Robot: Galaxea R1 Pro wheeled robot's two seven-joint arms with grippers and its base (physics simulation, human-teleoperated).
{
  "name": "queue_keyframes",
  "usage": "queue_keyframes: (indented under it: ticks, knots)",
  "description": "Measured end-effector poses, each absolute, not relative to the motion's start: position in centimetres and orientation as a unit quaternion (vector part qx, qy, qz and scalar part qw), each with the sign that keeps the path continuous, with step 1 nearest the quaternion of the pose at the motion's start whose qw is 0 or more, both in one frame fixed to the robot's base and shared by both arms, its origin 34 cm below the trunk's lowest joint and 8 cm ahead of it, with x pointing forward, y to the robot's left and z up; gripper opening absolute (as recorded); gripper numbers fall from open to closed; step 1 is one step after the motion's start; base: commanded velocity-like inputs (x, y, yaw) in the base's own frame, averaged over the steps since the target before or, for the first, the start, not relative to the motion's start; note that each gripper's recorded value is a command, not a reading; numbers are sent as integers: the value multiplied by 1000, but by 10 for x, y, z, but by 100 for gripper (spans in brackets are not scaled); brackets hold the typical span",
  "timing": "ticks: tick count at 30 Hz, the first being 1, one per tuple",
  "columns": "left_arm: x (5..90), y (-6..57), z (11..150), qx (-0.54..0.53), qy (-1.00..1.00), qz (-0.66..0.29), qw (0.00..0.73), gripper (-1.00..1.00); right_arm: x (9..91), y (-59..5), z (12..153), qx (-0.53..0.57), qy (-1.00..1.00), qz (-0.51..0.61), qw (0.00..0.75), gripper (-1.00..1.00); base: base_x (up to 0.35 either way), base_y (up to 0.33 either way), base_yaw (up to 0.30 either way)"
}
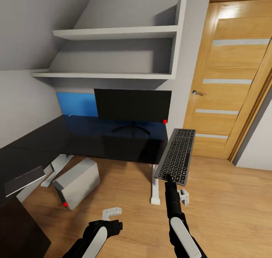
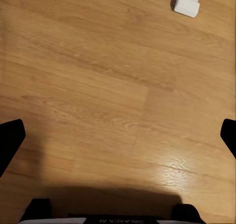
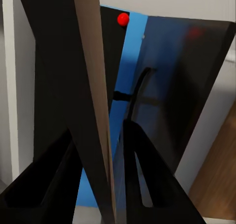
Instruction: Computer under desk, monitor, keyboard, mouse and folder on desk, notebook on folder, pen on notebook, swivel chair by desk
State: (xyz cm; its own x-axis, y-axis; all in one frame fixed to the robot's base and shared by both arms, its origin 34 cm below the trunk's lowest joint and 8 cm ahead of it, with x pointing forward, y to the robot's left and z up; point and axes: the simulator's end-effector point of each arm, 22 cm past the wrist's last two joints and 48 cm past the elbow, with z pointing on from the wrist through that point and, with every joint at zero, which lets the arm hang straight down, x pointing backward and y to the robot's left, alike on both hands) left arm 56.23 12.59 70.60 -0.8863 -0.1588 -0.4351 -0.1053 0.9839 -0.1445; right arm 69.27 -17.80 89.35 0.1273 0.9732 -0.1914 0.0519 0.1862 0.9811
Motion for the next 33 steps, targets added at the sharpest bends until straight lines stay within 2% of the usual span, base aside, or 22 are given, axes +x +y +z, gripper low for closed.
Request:
queue_keyframes:
  ticks: [7, 14, 20, 33]
  knots:
    - [562, 125, 706, -68, 969, -59, 228, 100, 693, -178, 893, 493, 521, 406, 566, -100, 192, 221, 0]
    - [562, 125, 705, -68, 970, -59, 228, 100, 693, -178, 893, 492, 522, 406, 566, -100, 25, 64, 0]
    - [562, 125, 705, -68, 970, -59, 227, 100, 693, -179, 893, 493, 521, 405, 567, -100, 2, 206, 0]
    - [562, 125, 706, -67, 970, -58, 228, 100, 693, -179, 892, 494, 521, 404, 566, -100, 0, 8, -14]
